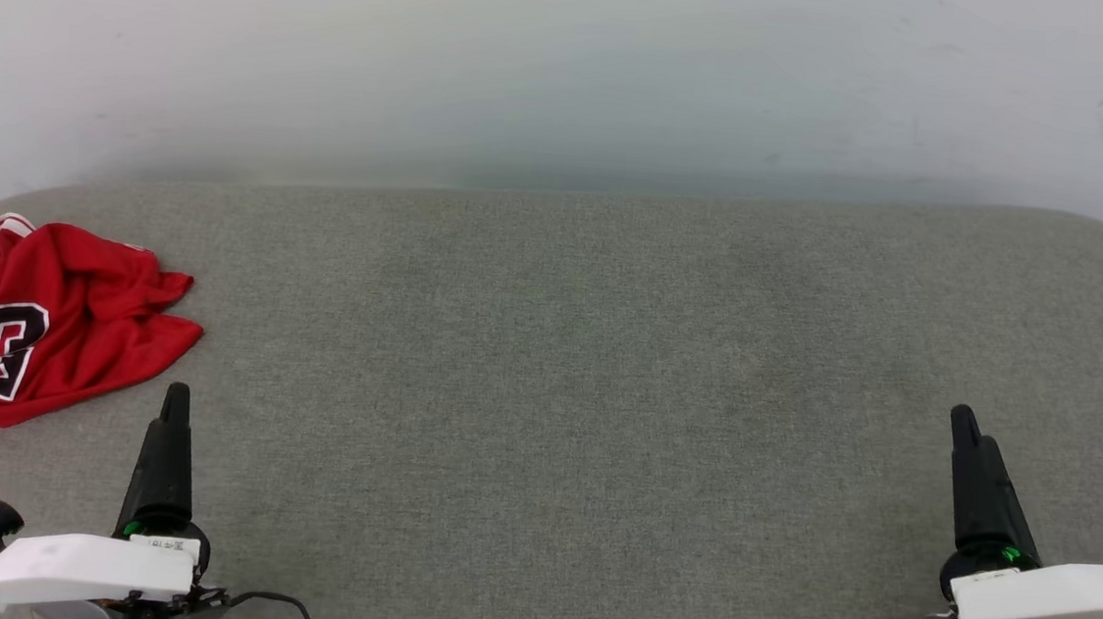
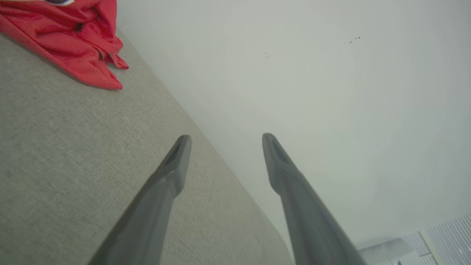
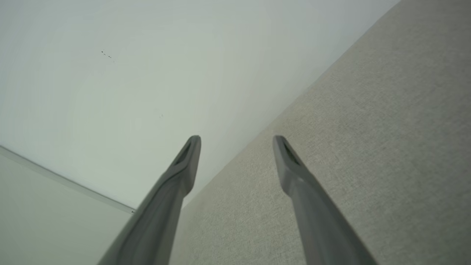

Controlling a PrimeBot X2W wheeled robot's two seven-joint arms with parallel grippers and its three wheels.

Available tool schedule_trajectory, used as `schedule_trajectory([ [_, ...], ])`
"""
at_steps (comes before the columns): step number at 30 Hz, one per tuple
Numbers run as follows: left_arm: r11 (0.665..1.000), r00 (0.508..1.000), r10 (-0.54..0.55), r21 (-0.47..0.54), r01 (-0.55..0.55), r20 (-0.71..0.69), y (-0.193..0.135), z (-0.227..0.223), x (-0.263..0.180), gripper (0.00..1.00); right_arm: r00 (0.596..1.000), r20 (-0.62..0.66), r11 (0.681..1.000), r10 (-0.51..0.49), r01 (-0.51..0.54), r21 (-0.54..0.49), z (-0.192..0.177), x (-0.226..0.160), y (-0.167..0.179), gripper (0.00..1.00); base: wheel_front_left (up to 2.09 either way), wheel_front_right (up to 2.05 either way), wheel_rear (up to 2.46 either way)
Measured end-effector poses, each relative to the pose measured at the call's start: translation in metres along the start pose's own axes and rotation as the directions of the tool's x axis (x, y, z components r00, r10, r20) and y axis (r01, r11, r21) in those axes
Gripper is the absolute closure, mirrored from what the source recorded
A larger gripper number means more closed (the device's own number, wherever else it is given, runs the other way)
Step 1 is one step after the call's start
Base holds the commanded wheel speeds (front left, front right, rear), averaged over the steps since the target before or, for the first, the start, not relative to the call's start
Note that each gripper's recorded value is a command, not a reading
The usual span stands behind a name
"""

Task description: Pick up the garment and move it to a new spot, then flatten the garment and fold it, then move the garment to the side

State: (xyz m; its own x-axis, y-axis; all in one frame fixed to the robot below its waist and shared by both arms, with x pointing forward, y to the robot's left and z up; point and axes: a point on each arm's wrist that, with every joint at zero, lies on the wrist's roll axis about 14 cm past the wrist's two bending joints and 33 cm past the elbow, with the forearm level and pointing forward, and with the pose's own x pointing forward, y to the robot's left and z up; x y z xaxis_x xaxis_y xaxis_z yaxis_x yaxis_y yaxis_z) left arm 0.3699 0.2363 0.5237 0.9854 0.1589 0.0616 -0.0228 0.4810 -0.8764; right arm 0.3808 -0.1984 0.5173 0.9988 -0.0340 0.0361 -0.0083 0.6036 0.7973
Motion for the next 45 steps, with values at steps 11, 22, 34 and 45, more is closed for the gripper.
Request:
schedule_trajectory([
  [11,0.950,0.992,-0.122,0.286,0.129,-0.041,-0.041,-0.015,0.000,0.00,0.994,-0.003,0.953,0.108,-0.104,-0.285,-0.002,0.004,0.032,0.00,0.00,0.00,0.00],
  [22,0.823,0.981,-0.146,0.535,0.192,-0.127,-0.060,-0.047,-0.004,0.00,0.988,-0.026,0.864,0.152,-0.145,-0.483,-0.009,0.002,0.043,0.00,0.00,0.00,0.00],
  [34,0.670,0.975,-0.130,0.710,0.218,-0.177,-0.062,-0.070,-0.014,0.00,0.984,-0.039,0.764,0.174,-0.160,-0.625,-0.012,0.000,0.046,0.00,0.00,0.00,0.00],
  [45,0.504,0.963,-0.197,0.823,0.262,-0.186,-0.081,-0.083,-0.023,0.00,0.974,-0.052,0.671,0.221,-0.191,-0.716,-0.016,-0.001,0.057,0.00,0.00,0.00,0.00],
])
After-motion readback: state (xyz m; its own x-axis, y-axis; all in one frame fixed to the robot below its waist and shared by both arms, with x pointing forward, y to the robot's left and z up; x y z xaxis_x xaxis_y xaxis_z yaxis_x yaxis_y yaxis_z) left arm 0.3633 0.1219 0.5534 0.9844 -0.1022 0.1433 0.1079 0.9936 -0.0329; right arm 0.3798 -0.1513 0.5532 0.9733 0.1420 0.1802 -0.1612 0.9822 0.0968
